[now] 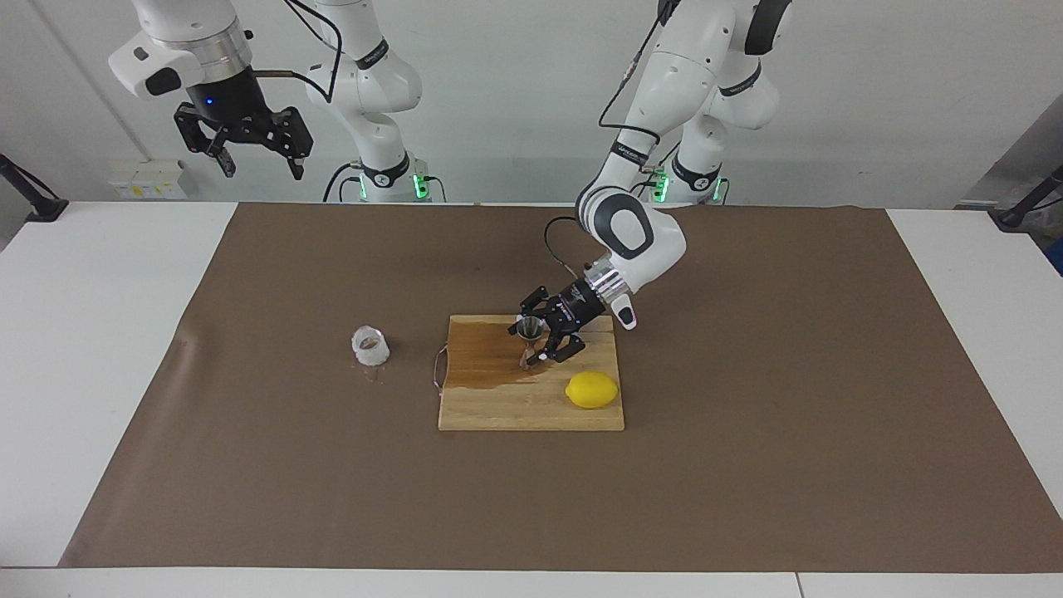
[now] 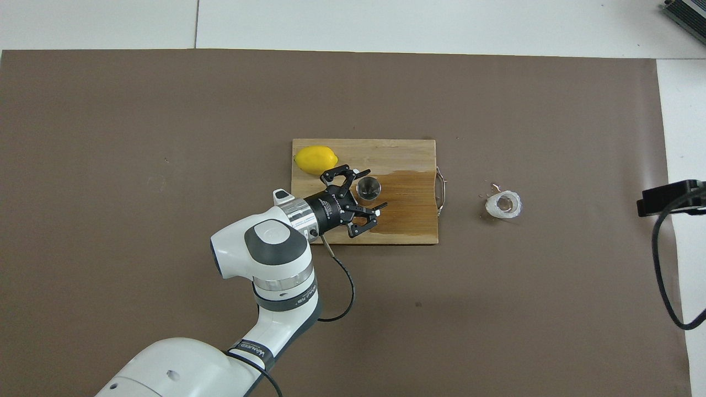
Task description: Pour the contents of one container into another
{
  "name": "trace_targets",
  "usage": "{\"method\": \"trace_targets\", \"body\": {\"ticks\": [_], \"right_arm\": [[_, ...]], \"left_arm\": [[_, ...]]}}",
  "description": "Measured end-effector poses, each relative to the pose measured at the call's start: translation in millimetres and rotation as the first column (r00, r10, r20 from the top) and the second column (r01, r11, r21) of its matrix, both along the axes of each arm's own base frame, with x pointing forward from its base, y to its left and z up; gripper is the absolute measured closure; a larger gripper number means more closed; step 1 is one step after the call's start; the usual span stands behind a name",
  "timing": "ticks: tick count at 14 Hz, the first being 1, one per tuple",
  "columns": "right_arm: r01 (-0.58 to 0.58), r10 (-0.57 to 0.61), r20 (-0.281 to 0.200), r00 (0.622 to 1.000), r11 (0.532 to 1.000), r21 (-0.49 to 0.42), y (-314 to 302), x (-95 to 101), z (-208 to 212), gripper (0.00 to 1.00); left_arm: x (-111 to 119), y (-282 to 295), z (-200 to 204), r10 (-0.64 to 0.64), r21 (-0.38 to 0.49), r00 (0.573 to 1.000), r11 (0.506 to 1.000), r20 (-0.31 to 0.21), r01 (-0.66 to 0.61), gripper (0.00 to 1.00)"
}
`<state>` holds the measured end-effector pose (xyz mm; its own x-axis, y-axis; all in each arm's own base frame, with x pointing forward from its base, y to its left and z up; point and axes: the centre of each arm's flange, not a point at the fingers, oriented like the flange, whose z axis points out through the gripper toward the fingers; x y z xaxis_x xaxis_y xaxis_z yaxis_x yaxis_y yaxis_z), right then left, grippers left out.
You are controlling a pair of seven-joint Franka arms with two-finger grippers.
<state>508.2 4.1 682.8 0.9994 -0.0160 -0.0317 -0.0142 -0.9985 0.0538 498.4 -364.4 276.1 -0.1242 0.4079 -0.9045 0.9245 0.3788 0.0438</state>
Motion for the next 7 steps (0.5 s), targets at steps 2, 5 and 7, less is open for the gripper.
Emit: {"method": "trace_targets", "body": {"ticks": [2,5,7], "right_arm": [[0.0,0.0,0.0,1.0,1.0,0.0,0.0,0.0,0.0,0.0],[0.0,0.0,0.0,1.0,1.0,0.0,0.0,0.0,0.0,0.0],[0.0,0.0,0.0,1.0,1.0,0.0,0.0,0.0,0.0,0.0]], "left_arm": [[2.5,1.2,1.7,-0.033,0.03,0.999,0.999,0.024,0.032,0.0],[3.1,2.7,1.1,-0.109,0.1,0.992,0.99,0.061,0.103,0.0],[0.6,6.0,-3.8,-0.187,0.174,0.979,0.97,0.081,0.171,0.0]]}}
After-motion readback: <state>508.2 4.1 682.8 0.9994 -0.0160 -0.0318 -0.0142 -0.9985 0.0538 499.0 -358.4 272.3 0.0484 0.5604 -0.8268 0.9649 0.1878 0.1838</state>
